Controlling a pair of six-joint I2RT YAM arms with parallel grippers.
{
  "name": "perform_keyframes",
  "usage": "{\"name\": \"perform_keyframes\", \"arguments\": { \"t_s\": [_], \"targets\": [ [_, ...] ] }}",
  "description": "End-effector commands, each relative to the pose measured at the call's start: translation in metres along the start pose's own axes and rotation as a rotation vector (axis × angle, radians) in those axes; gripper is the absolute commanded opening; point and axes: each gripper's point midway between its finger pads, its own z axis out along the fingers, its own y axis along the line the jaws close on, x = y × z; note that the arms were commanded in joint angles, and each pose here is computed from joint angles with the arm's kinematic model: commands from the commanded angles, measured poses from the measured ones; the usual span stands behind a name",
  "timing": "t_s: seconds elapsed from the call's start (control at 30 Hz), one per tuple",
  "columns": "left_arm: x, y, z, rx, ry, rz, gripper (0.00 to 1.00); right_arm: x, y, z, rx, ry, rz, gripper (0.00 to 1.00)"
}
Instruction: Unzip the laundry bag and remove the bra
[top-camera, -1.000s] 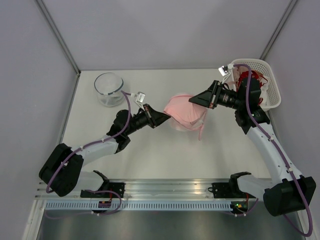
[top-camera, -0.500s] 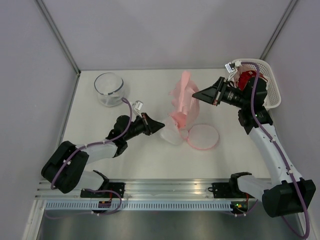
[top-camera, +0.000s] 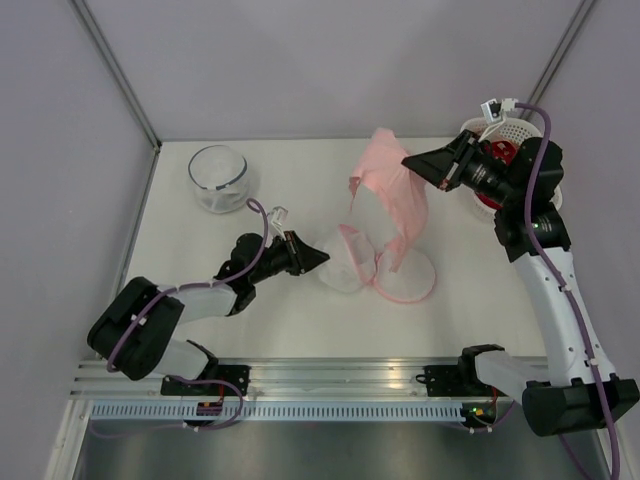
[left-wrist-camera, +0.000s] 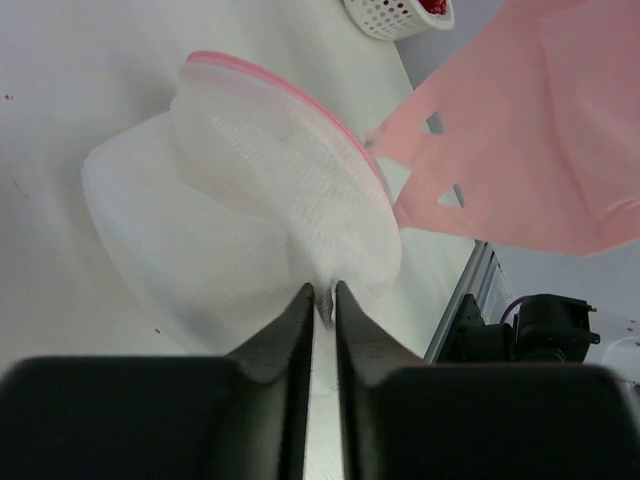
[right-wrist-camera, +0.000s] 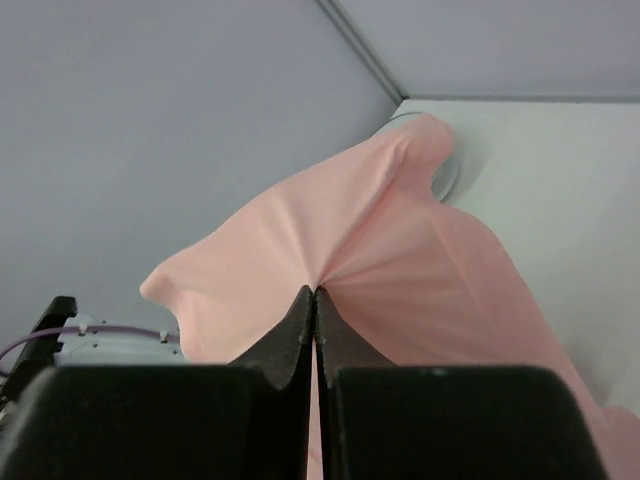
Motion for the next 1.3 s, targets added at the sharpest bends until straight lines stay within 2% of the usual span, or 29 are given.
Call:
{"name": "perform_keyframes", "arguments": {
  "t_s": [0.0, 0.03, 0.13, 0.2, 0.23, 0.27, 0.33, 0.6, 0.9, 1.0, 1.27],
  "targets": [
    [0.001, -0.006, -0.006, 0.007, 0.014, -0.021, 0.25, -0.021, -0.021, -0.009, 0.183, -0.061, -0.114, 0.0],
    [-0.004, -0.013, -0.01, 0.014, 0.008, -0.029, 0.37, -0.022, -0.025, -0.01, 0.209, -0.066, -0.124, 0.0],
    [-0.006, -0.019, -0.02, -0.023, 0.026, -0.043, 0.5, -0.026, -0.038, -0.014, 0.285, -0.075, -0.138, 0.0],
    [-0.012, -0.022, -0.025, -0.038, 0.013, -0.034, 0.54, -0.03, -0.042, -0.014, 0.305, -0.087, -0.142, 0.0],
    [-0.014, -0.024, -0.029, -0.063, 0.014, -0.038, 0.61, -0.033, -0.045, -0.014, 0.32, -0.095, -0.145, 0.01],
    [-0.017, -0.026, -0.031, -0.066, 0.011, -0.038, 0.71, -0.037, -0.047, -0.013, 0.331, -0.103, -0.146, 0.0],
    [-0.019, -0.03, -0.036, -0.084, 0.021, -0.047, 0.99, -0.044, -0.057, -0.014, 0.383, -0.121, -0.156, 0.01],
    [-0.044, -0.073, -0.065, -0.026, -0.043, -0.049, 1.0, -0.093, -0.084, -0.024, 0.598, -0.231, -0.229, 0.0],
    [-0.049, -0.094, -0.097, -0.016, -0.067, -0.021, 1.0, -0.172, -0.127, -0.049, 0.898, -0.462, -0.288, 0.0],
    [-0.046, -0.096, -0.106, -0.017, -0.064, -0.017, 1.0, -0.194, -0.144, -0.045, 0.938, -0.509, -0.312, 0.0],
    [-0.039, -0.093, -0.115, -0.03, -0.063, -0.024, 1.0, -0.286, -0.153, -0.058, 0.858, -0.744, -0.291, 0.0]
  ]
}}
